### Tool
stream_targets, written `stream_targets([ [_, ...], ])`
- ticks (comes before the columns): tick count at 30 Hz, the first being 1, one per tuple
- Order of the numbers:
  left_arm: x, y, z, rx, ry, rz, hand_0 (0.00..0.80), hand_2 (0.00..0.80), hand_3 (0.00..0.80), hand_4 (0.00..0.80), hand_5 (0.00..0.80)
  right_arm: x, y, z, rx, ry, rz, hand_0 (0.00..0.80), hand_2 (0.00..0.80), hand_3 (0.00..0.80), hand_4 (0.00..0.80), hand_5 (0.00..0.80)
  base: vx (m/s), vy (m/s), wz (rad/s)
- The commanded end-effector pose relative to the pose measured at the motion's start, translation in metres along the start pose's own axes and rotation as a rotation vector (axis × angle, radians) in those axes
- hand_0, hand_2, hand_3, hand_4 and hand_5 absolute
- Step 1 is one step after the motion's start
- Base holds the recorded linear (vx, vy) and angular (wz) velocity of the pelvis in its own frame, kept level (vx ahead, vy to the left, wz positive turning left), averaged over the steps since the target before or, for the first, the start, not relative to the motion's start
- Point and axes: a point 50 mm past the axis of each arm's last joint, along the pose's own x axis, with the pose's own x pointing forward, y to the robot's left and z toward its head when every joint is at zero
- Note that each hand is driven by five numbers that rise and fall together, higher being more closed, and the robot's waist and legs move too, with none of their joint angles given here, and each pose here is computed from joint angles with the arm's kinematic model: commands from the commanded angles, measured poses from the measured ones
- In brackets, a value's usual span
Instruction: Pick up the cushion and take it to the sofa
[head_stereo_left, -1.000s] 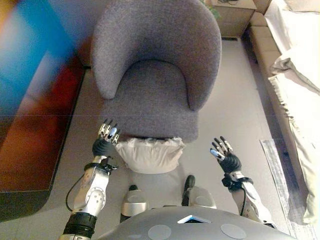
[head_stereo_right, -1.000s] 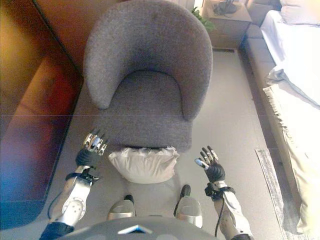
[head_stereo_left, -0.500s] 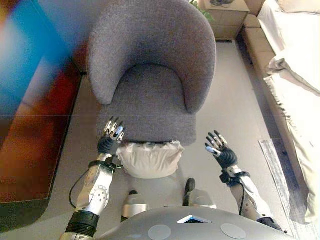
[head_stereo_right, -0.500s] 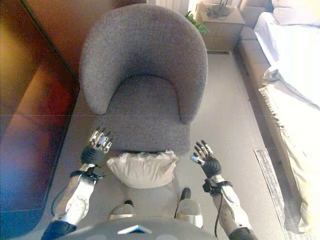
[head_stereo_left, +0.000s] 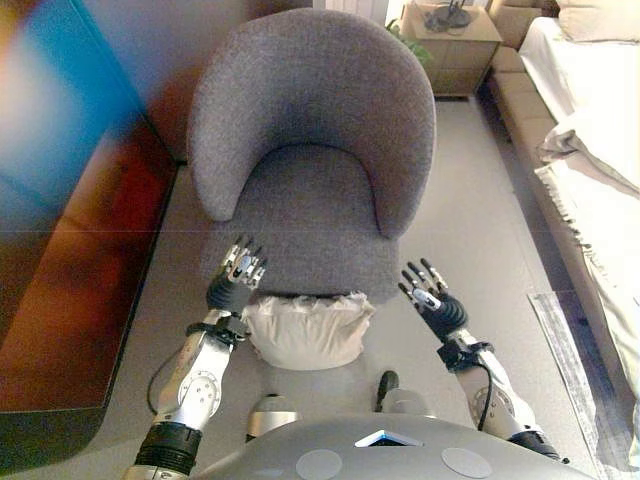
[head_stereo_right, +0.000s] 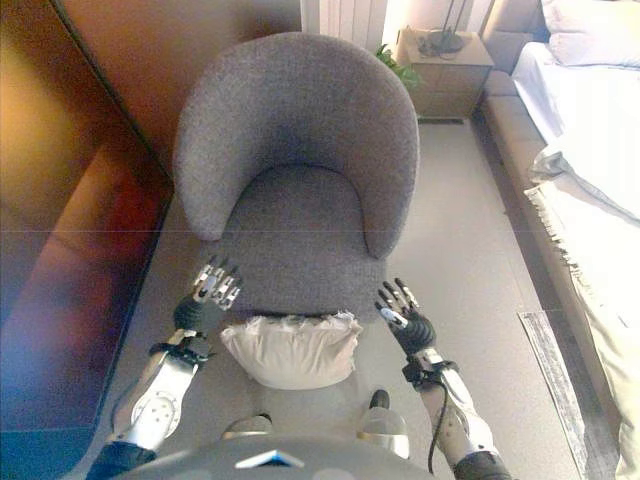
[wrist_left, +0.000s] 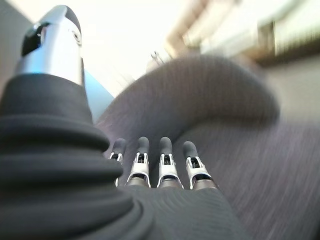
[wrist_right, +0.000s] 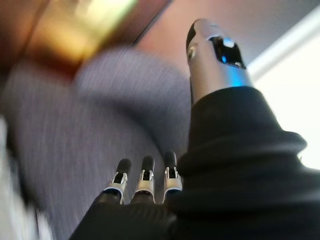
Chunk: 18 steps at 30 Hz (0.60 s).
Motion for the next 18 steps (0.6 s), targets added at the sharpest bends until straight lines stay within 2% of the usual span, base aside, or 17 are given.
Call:
stream_targets([
  [1,0.010,-0.030,-0.005,-0.253,0.051,-0.300,0.000,0.000,0.000,0.000,0.000,0.024,0.036,0.005,0.283,-0.097,0.374,0.000,0.000,0.000,0.000,0.000,0.000,0.000,0.00],
  [4,0.014,-0.038,-0.019,-0.428,0.098,-0.387,0.000,0.000,0.000,0.000,0.000,0.030,0.044,0.000,0.384,-0.114,0.449,0.000,0.000,0.000,0.000,0.000,0.000,0.000,0.00],
  [7,0.017,-0.046,-0.021,-0.506,0.101,-0.466,0.000,0.000,0.000,0.000,0.000,0.030,0.049,-0.003,0.418,-0.117,0.502,0.000,0.000,0.000,0.000,0.000,0.000,0.000,0.00],
  [11,0.018,-0.054,-0.023,-0.479,0.103,-0.528,0.000,0.000,0.000,0.000,0.000,0.026,0.048,-0.006,0.380,-0.102,0.509,0.000,0.000,0.000,0.000,0.000,0.000,0.000,0.00],
  [18,0.019,-0.053,-0.022,-0.436,0.096,-0.491,0.000,0.000,0.000,0.000,0.000,0.023,0.044,-0.008,0.366,-0.081,0.486,0.000,0.000,0.000,0.000,0.000,0.000,0.000,0.00],
])
